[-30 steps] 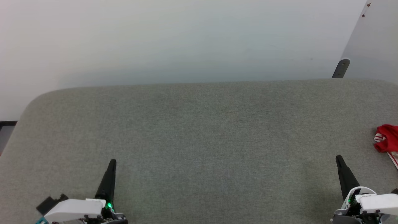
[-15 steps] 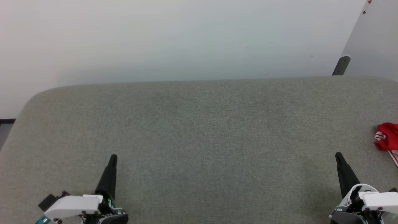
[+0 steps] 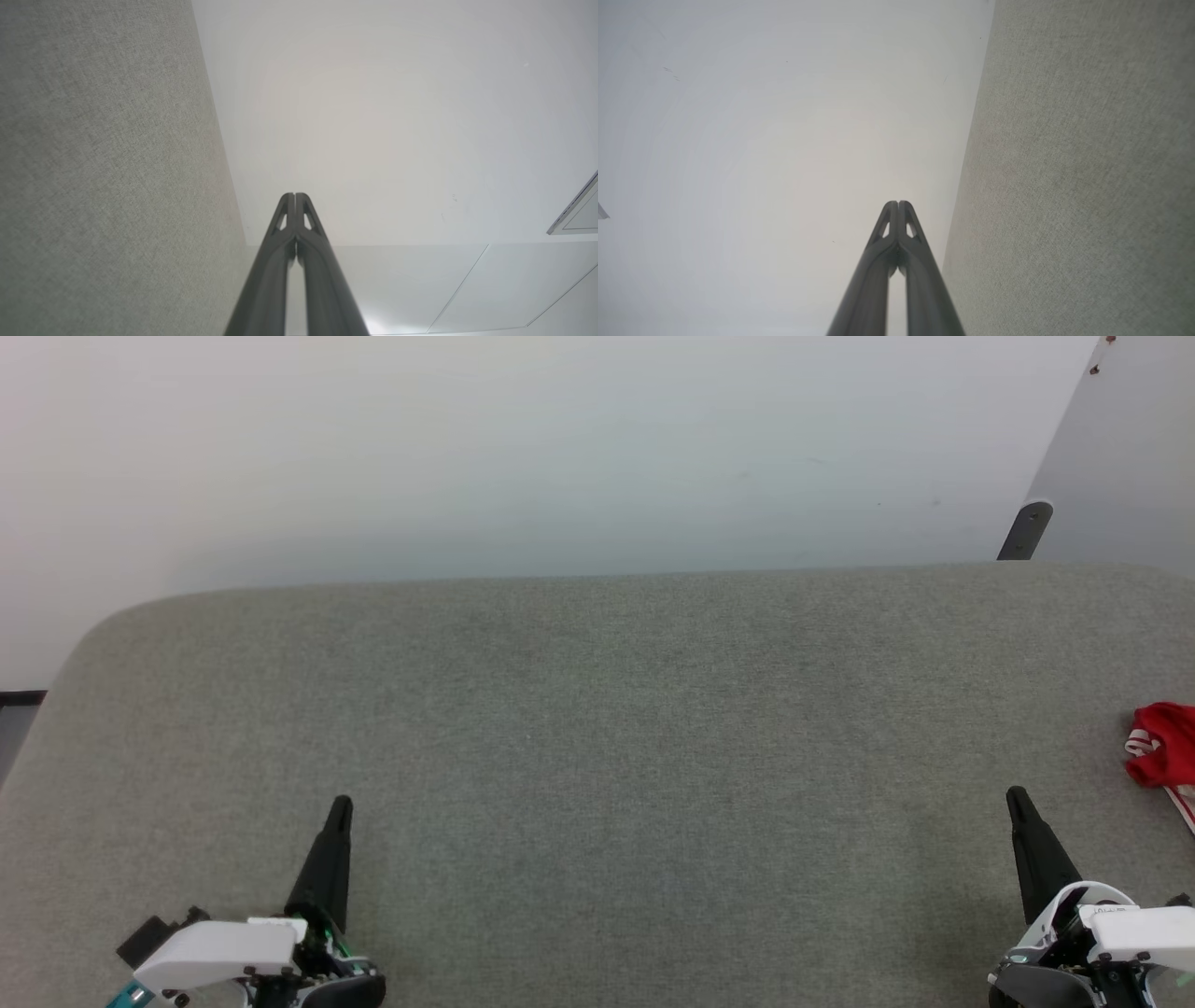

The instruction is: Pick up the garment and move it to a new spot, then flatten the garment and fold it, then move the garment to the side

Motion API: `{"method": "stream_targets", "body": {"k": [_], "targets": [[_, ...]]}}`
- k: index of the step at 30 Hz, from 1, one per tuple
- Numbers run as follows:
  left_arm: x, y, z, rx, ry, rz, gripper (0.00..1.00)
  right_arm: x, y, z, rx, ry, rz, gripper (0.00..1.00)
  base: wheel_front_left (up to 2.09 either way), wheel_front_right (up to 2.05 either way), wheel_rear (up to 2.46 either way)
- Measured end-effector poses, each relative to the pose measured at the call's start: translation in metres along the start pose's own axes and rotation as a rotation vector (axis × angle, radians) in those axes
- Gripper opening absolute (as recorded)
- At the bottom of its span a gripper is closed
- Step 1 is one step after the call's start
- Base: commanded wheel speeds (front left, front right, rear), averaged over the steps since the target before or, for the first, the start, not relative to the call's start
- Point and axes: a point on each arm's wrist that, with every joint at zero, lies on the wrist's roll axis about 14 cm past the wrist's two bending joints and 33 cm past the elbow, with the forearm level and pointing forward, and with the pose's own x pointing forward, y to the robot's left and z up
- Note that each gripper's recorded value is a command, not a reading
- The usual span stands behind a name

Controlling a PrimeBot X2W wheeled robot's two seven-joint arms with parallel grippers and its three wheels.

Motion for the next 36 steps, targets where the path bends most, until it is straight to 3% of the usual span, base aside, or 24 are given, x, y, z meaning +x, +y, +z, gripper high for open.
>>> {"method": "stream_targets", "body": {"k": [36], "targets": [[0.0000,-0.0001,-0.0001,0.000,0.000,0.000,0.00,0.0000,0.0000,0.0000,0.000,0.000,0.000,0.00,0.00,0.00,0.00]]}}
